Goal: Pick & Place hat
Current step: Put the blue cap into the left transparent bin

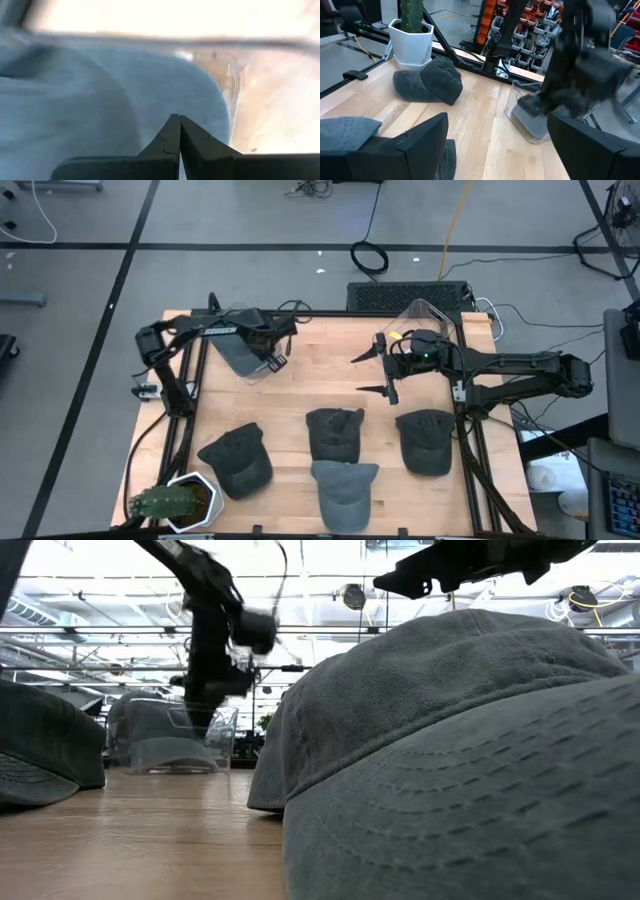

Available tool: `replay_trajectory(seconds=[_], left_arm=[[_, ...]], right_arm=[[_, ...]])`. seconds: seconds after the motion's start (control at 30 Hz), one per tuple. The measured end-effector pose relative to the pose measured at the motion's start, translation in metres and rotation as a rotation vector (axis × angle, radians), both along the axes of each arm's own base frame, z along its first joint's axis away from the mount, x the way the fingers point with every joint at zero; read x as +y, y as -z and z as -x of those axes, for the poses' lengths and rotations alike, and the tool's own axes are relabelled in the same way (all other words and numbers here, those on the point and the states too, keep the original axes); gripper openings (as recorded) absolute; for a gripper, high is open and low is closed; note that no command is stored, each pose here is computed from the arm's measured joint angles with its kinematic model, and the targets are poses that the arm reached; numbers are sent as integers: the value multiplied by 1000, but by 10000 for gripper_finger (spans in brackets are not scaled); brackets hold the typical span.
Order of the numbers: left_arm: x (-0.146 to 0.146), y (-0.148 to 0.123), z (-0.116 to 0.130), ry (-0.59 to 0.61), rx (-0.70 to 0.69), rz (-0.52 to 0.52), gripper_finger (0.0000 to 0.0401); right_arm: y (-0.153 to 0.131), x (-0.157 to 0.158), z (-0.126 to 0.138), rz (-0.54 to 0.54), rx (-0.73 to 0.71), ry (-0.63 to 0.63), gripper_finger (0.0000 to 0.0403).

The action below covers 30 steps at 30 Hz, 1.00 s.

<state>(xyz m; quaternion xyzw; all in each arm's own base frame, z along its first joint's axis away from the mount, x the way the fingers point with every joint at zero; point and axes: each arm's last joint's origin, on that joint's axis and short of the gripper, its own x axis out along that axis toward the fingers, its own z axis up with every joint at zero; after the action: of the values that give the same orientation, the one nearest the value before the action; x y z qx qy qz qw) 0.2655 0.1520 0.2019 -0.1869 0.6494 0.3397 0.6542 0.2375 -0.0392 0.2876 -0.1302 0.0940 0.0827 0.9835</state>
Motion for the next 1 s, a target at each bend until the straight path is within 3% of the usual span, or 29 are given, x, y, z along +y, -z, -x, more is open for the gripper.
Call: replay_trajectory(seconds=[0.27,0.4,0.53,0.73,0.87,1.0], left_arm=[[-24,-78,27,94,-262,-168,1],[-42,-120,41,249,-477,-278,5],[-60,-146,55,456,-787,-304,6],[-82,-143,81,699,-1116,-250,5],[-91,-128,94,722,-1218,-230,15],[-95,-112,101,628,-1237,-193,27]], right_arm=[[-1,0,0,3,-6,1,329],[-1,0,0,-3,-5,1,329],[-1,0,0,-7,-5,-1,329],[-1,1,0,-35,-1,-1,329],[0,5,0,-61,13,-44,329],[1,27,-2,-72,19,-186,329]])
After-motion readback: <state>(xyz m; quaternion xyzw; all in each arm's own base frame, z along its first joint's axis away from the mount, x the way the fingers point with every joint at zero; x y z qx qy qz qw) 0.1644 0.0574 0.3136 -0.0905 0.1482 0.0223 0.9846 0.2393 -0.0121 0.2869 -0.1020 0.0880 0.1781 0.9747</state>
